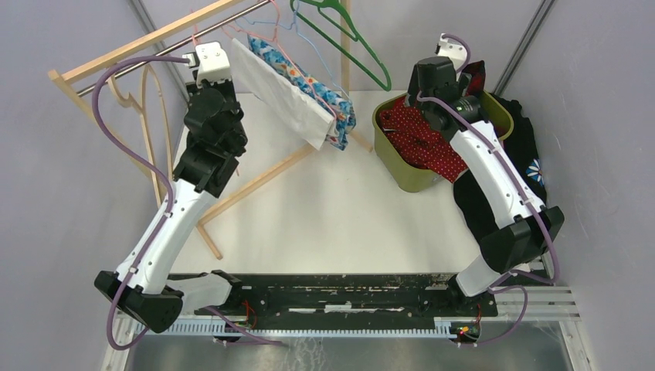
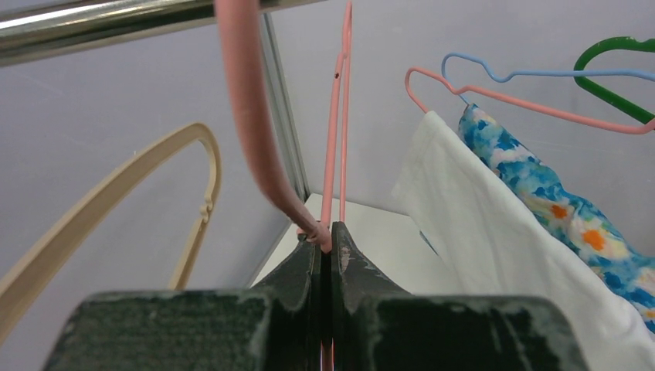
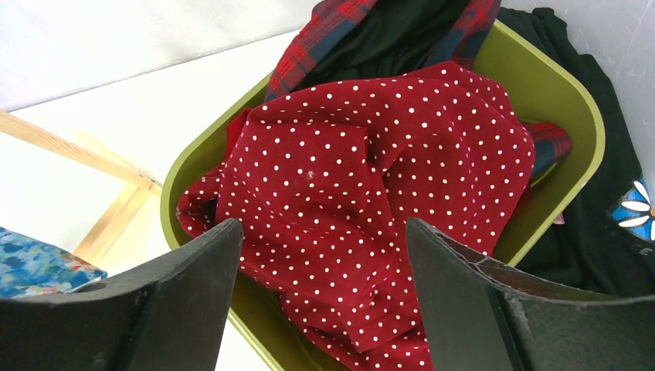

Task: Remove the skirt from the hanger
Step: Place the hanger at the clothesline.

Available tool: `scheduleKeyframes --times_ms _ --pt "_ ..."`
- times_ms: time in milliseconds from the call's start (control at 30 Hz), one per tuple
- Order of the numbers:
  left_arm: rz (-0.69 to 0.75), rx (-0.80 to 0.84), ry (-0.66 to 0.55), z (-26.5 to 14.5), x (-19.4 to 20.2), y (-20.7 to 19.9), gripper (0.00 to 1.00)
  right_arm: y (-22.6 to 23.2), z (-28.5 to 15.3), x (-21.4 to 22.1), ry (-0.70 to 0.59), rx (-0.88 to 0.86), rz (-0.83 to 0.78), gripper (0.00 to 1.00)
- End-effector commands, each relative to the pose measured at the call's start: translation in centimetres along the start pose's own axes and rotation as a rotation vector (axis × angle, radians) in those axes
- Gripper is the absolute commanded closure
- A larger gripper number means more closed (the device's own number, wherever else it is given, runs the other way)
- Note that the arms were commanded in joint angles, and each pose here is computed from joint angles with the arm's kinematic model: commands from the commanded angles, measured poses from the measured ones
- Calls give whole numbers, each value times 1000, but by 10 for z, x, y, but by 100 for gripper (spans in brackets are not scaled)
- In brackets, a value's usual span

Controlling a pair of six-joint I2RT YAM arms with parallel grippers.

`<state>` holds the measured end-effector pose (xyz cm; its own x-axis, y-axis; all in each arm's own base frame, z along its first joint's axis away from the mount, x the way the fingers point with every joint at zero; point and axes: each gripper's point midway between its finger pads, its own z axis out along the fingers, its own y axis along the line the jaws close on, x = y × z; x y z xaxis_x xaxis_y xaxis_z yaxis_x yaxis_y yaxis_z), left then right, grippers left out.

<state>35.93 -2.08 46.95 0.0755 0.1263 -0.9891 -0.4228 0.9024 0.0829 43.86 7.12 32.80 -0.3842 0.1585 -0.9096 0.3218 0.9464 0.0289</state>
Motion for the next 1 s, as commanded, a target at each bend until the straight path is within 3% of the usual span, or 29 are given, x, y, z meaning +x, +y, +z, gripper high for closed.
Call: scheduleKeyframes --times_ms 0,333,767,967 --pt "-41 -46 -84 -1 -23 15 97 5 -5 -23 -58 -19 29 17" --pt "54 -151 -94 16 -7 35 97 11 0 -15 -31 -35 17 18" --pt "33 -152 3 17 34 42 97 8 0 -8 -20 -30 5 18" --pt "22 -204 27 6 40 65 97 4 -3 -1 -10 -31 3 18"
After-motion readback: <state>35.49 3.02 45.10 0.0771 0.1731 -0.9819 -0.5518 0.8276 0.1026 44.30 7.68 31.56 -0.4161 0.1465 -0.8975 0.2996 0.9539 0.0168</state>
